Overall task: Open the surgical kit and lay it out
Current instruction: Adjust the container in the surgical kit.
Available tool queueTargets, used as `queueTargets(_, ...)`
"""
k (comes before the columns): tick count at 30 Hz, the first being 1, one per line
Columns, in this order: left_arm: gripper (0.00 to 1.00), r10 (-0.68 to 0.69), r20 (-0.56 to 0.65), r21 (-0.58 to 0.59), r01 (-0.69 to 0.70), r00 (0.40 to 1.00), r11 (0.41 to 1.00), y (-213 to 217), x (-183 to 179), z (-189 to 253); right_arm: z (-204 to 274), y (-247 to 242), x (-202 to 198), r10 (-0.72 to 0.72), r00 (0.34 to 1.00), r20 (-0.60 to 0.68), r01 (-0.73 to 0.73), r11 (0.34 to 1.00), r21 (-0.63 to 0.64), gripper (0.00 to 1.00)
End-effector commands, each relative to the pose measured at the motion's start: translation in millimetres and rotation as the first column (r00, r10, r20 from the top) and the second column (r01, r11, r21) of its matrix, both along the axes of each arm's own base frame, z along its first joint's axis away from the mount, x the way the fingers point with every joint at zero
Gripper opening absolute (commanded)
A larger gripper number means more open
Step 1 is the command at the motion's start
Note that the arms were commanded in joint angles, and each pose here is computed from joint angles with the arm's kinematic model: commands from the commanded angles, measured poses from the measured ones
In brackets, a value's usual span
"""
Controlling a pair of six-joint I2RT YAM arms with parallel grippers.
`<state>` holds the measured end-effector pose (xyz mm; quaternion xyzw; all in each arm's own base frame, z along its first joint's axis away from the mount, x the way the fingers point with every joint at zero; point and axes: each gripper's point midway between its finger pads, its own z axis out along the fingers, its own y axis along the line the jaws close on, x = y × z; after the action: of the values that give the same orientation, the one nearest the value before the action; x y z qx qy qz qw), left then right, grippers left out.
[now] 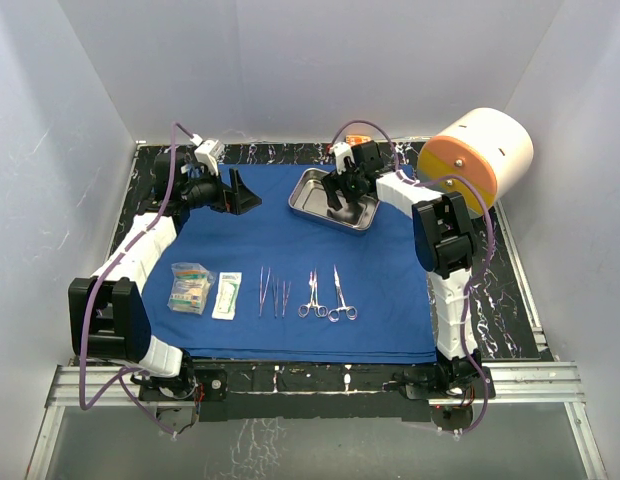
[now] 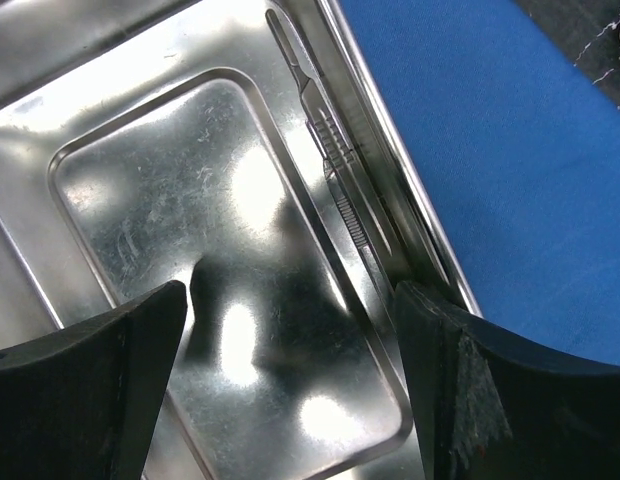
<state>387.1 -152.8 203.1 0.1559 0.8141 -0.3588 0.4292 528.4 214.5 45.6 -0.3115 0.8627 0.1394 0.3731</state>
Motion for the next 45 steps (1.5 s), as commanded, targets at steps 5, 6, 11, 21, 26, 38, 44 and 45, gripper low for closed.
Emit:
queueTargets(5,0.92,0.001,0.049,-0.013,0.000,0.999,1.000,1.5,-1.1,15.4,-22.5,-14.7,9.3,-0.077,0.995,-0.067,0.082,0.993,0.079,0.87)
queueTargets(6,0.92,0.001,0.048,-0.012,-0.001,0.999,1.000,1.7,-1.3,14.7,-25.1,-15.8,7.5,-0.080,0.993,-0.082,0.087,0.992,0.089,0.87)
queueTargets(11,0.92,-0.006,0.049,-0.014,0.007,0.999,1.000,0.6,-2.4,14.2,-38.8,-13.9,-5.9,-0.055,0.986,-0.157,0.076,0.988,0.133,0.87)
queueTargets(21,0.92,-0.006,0.050,-0.013,0.007,0.999,1.000,0.9,-2.6,13.5,-0.1,15.9,-27.0,0.133,0.978,-0.163,-0.075,0.944,0.320,0.73)
queueTargets(26,0.92,-0.007,0.049,-0.017,0.008,0.999,1.000,0.4,-2.4,13.9,35.2,18.0,-25.1,0.149,0.985,-0.087,-0.111,0.932,0.344,0.70)
queueTargets(38,0.92,-0.005,0.054,-0.013,0.006,0.999,1.000,1.1,-3.8,13.6,64.2,-8.1,7.1,-0.056,0.990,0.126,0.018,0.958,0.285,0.79)
queueTargets(44,0.92,-0.006,0.056,-0.014,0.007,0.998,1.000,1.0,-3.1,14.5,54.1,-10.5,13.5,-0.083,0.990,0.113,0.049,0.960,0.276,0.80)
queueTargets(45,0.92,-0.008,0.056,-0.015,0.009,0.998,1.000,0.7,-3.1,14.3,53.4,-11.2,14.5,-0.088,0.990,0.113,0.054,0.960,0.275,0.80)
